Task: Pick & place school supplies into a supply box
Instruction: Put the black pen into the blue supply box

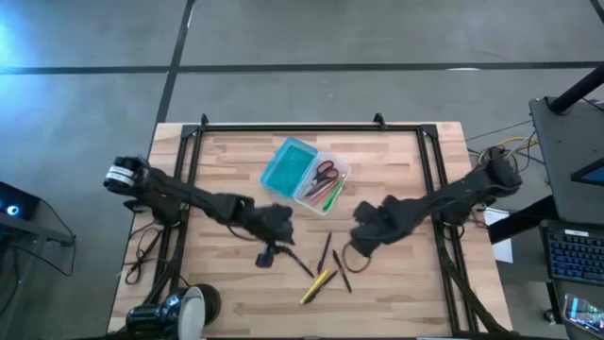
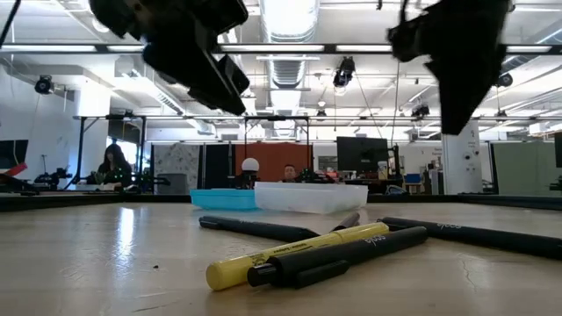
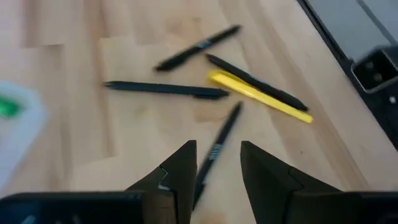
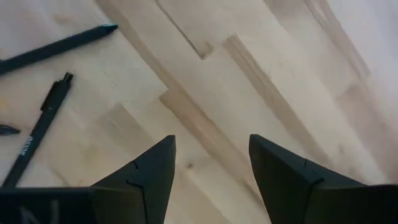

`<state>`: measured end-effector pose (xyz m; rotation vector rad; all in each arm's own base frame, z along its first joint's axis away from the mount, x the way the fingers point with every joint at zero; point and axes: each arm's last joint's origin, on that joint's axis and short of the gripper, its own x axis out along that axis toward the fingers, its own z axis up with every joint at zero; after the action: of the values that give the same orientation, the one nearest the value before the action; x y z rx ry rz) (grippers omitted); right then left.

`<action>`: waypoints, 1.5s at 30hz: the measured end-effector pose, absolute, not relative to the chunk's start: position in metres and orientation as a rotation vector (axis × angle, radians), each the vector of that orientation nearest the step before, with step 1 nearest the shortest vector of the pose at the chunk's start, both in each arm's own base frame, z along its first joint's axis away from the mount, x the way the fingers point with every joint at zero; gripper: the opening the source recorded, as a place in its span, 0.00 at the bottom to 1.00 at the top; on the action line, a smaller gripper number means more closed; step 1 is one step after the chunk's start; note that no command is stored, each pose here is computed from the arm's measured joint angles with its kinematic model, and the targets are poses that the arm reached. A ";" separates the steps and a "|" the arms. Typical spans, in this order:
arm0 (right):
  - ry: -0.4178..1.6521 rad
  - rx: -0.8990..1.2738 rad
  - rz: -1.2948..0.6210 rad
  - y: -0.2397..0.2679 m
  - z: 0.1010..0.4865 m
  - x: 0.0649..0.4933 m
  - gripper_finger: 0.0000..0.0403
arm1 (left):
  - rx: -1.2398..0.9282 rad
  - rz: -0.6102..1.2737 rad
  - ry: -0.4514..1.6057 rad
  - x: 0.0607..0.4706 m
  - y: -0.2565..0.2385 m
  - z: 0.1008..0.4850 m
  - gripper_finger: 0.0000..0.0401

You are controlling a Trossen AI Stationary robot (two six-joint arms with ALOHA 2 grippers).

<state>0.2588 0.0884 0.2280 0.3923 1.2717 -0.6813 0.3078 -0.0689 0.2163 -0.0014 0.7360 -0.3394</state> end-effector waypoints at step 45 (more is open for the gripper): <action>0.801 0.669 -1.057 0.097 0.232 0.198 0.48 | -0.278 0.028 1.019 0.381 -0.051 0.189 0.02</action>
<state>0.1982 0.0974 0.2324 0.6688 0.8010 -1.0571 0.3814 -0.0513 0.1894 -0.2776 1.0188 0.0282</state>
